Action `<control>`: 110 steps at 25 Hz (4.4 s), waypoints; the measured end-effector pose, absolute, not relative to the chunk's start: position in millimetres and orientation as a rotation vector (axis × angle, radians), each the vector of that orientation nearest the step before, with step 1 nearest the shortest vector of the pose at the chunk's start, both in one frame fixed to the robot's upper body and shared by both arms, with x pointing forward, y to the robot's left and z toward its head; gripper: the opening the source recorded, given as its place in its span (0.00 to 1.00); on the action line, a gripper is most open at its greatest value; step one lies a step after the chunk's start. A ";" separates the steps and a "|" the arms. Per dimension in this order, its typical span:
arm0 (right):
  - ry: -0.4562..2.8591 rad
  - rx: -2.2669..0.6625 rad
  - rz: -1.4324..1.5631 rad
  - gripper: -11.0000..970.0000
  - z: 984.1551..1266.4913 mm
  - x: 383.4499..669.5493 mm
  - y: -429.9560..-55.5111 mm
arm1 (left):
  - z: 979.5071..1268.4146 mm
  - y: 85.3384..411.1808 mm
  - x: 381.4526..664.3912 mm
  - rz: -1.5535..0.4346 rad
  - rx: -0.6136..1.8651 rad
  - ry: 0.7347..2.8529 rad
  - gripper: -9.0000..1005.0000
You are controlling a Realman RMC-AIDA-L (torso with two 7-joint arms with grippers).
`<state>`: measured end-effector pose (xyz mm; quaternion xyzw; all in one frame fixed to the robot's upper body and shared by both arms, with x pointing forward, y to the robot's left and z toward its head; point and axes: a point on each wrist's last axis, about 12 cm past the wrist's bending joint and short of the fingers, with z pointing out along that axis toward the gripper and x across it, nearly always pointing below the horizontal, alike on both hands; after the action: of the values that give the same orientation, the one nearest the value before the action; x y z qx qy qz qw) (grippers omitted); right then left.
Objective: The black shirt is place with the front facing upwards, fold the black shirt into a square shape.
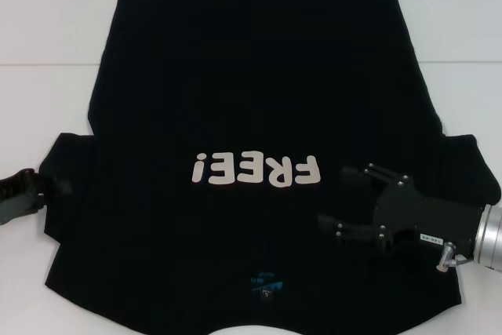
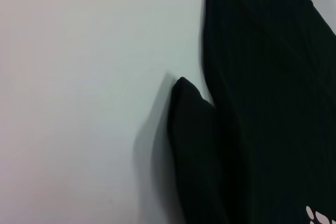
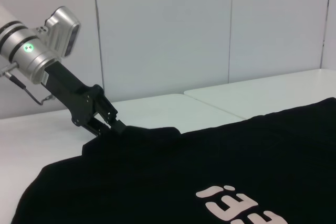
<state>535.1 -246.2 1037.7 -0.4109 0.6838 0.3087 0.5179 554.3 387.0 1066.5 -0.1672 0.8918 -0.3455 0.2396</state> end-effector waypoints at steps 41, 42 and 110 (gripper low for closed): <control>1.636 -0.990 0.760 0.98 1037.8 534.6 -242.8 | 1102.5 415.2 575.9 -0.726 -0.370 2.458 0.03; 1.636 -0.990 0.760 0.98 1037.7 534.5 -242.7 | 1103.6 413.8 576.9 -0.732 -0.363 2.461 0.03; 2.681 0.006 0.684 0.98 1152.3 582.6 -367.3 | 1069.2 306.7 492.5 -0.963 0.890 1.592 0.92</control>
<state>582.6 -367.3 1152.3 0.0021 0.9520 0.2428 0.1862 492.5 306.7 1069.2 0.3702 0.6621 -0.4008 0.5137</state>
